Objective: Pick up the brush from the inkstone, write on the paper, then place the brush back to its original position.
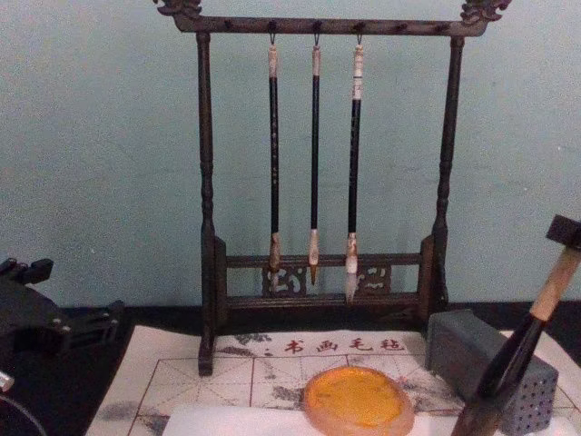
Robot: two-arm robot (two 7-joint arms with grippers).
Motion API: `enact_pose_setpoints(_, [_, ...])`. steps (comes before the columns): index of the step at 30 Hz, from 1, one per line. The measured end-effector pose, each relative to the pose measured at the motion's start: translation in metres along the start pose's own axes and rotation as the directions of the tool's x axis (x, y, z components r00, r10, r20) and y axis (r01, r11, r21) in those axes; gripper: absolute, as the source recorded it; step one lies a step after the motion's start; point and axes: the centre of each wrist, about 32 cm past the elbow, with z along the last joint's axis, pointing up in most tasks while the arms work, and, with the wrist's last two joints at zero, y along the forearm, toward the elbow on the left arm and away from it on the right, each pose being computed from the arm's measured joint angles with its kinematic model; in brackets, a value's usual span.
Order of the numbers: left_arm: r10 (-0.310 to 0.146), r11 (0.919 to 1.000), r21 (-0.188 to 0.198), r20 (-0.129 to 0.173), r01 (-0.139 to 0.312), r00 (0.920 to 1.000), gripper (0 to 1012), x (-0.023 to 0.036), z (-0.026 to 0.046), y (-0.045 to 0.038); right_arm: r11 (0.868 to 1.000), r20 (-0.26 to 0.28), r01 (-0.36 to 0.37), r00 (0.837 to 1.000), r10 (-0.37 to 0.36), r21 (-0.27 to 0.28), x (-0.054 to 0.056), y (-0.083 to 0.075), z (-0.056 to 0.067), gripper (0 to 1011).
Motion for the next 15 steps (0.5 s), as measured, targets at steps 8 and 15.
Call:
enact_pose_setpoints(8, [0.000, 1.0000, 0.000, 0.000, 0.000, 1.0000, 1001, 0.0000, 0.0000, 0.0000, 1.000, 0.020, 0.017, 1.000, -0.017, 0.000, 0.0029, -0.0054, 0.0032, 195])
enact_pose_setpoints(15, [0.000, 1.0000, 0.000, 0.000, 0.000, 1.0000, 1001, 0.0000, 0.0000, 0.0000, 0.999, 0.033, 0.040, 0.999, -0.040, 0.005, 0.0052, -0.0103, 0.0055, 195])
